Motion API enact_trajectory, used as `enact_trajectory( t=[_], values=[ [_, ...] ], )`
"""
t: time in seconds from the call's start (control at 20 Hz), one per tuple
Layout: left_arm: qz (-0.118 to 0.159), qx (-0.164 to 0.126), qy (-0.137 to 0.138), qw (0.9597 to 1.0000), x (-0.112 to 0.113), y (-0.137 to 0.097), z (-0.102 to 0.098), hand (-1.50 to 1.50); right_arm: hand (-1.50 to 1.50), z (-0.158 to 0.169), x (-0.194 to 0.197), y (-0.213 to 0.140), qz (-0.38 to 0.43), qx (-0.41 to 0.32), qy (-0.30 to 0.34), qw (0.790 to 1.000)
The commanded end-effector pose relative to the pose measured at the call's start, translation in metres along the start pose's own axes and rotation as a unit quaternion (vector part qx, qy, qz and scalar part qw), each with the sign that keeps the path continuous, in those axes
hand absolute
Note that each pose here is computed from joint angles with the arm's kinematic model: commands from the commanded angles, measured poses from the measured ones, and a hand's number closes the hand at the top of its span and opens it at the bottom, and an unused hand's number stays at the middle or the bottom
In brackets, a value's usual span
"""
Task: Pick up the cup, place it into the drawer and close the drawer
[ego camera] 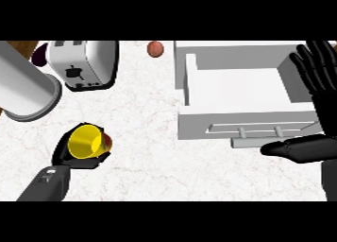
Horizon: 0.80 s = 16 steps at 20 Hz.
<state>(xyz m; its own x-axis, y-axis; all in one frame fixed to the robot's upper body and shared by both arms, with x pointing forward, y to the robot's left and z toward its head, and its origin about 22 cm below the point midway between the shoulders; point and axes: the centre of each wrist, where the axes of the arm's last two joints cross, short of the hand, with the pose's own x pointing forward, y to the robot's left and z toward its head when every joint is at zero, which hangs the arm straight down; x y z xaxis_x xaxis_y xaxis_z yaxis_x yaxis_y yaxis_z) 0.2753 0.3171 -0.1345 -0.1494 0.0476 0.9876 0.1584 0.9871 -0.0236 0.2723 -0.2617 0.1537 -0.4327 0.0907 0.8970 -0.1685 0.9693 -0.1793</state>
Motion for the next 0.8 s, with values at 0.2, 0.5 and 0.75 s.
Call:
enact_trajectory(
  t=[0.2,0.5,0.75],
  values=[
    [-0.040,0.096,-0.143,0.9842,-0.001,-0.008,-0.003,1.50,-1.50,0.005,-0.001,-0.004,-0.004,-0.010,0.004,1.000],
    [0.004,0.176,-0.178,0.9680,0.004,-0.038,-0.035,1.50,-1.50,-0.003,0.009,-0.013,-0.003,-0.012,0.000,1.000],
    [0.050,0.087,-0.207,0.9731,0.032,-0.052,-0.080,1.50,-1.50,0.006,-0.008,-0.008,-0.001,-0.003,0.013,1.000]
  ],
)
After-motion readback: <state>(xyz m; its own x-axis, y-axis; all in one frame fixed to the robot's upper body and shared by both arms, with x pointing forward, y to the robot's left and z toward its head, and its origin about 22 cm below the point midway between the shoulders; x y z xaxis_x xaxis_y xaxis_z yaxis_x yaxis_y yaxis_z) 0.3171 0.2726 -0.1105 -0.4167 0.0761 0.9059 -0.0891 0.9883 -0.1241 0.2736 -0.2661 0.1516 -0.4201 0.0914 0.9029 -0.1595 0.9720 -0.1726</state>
